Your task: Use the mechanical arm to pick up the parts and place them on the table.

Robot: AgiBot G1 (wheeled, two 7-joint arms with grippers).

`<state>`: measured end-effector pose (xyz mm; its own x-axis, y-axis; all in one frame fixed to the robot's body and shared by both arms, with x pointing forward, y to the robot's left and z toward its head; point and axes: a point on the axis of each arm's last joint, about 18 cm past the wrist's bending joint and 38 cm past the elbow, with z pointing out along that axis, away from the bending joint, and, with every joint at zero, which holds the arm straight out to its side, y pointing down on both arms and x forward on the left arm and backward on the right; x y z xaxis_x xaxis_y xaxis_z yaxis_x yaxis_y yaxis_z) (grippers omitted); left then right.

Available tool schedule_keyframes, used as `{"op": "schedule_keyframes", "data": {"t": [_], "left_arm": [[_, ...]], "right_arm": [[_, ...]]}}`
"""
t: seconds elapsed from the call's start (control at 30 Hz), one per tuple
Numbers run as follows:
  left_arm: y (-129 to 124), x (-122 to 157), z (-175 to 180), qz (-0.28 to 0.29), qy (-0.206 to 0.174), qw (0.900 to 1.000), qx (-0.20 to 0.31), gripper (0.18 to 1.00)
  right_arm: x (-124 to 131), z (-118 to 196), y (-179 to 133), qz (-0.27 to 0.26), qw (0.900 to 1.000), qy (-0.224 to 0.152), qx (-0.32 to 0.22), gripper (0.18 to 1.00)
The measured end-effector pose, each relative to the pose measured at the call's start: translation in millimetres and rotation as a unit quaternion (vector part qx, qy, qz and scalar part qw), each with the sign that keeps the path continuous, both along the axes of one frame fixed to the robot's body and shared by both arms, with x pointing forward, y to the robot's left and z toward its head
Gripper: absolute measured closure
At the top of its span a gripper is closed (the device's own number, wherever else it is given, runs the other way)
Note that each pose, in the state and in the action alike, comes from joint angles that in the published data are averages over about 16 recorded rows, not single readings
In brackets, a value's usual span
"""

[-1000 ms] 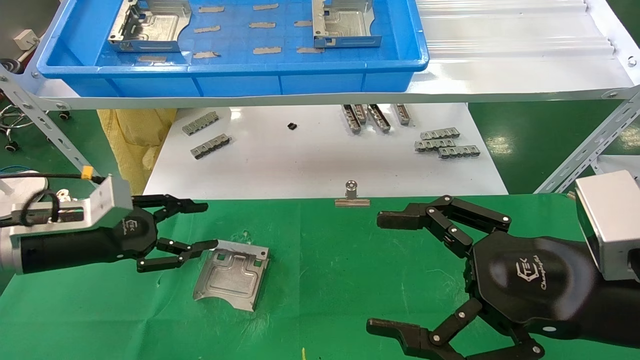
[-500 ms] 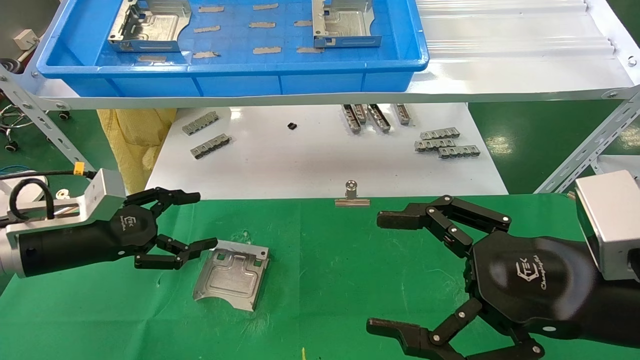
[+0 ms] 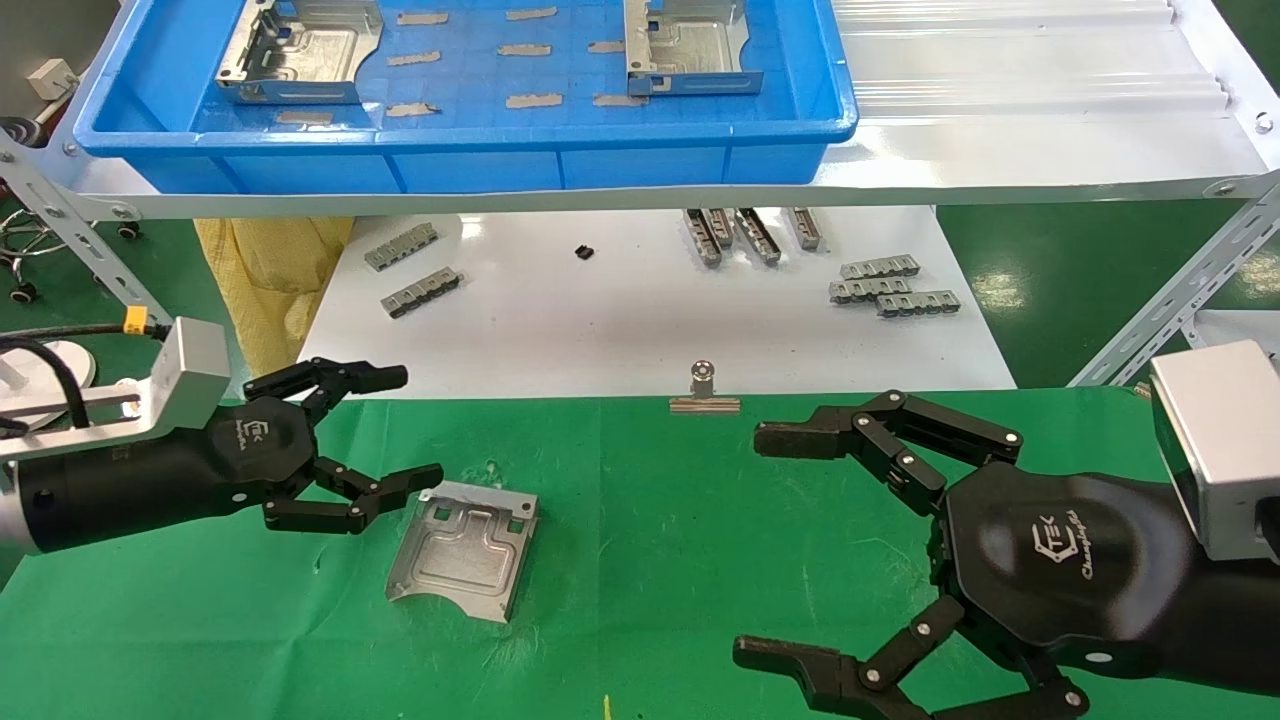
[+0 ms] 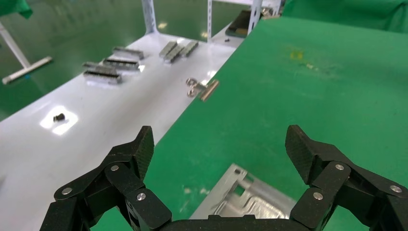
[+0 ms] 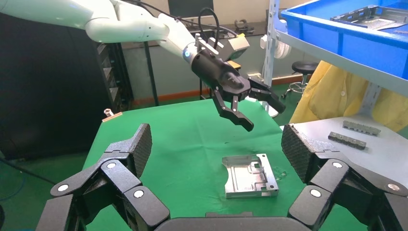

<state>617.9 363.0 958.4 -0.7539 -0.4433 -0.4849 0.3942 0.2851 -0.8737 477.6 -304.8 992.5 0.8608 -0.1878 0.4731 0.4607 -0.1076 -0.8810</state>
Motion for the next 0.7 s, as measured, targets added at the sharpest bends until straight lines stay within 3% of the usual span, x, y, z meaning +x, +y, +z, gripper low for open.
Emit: {"op": "schedule_keyframes", "data": {"t": [0.7], "left_arm": [[-22.8,-49.4,21.2,-0.070,-0.014,0.9971,-0.028,0.183]], "right_arm": [[0.0,0.0,0.0,0.000,1.000,0.000,0.000,0.179]]}}
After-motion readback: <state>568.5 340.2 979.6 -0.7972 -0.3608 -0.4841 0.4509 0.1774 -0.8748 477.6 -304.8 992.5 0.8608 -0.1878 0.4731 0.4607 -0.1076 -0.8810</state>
